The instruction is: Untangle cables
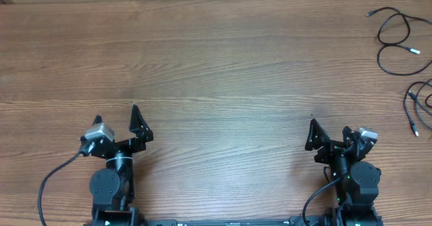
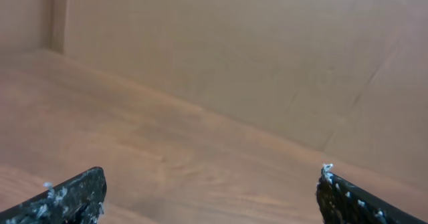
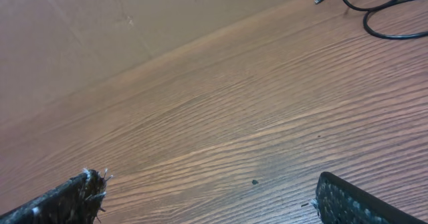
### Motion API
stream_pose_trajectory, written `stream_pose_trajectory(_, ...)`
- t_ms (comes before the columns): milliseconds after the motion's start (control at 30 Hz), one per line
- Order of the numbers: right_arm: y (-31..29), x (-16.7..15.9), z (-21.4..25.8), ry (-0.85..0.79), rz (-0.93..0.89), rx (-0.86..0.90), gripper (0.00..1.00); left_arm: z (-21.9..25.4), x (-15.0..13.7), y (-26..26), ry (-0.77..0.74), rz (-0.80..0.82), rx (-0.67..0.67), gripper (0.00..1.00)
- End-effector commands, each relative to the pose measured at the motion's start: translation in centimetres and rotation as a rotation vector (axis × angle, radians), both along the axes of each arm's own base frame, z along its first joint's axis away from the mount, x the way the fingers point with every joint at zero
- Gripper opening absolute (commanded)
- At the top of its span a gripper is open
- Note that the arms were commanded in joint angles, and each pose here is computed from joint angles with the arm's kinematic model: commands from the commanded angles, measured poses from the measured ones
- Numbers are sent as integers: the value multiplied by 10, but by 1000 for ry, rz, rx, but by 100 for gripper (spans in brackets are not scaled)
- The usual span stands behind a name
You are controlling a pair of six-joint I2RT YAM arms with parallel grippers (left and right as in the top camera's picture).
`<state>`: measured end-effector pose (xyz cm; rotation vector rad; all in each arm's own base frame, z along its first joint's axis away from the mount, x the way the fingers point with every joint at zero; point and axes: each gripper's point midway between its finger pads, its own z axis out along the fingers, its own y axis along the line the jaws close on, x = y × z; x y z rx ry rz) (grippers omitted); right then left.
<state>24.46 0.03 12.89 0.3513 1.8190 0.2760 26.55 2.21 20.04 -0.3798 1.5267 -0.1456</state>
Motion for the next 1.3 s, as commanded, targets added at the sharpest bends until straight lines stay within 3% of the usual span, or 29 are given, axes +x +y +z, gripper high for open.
stream_pose_trajectory(0,2,0,1,-7,10,-3,100,-23,-4,-1,13,-21,-12,100)
stream_pose_trajectory(300,2,0,1,-7,10,-3,100,-58,-17,5,143,8,28,100)
stream_pose_trajectory(400,2,0,1,-7,10,-3,100,-57,-18,-4,157,-56,176,100)
stream_pose_trajectory(600,2,0,1,-7,10,-3,100,-57,-18,-15,167,-128,351,100)
stream_pose_trajectory(1267,2,0,1,-7,10,-3,100,-57,-18,-14,170,-123,367,100)
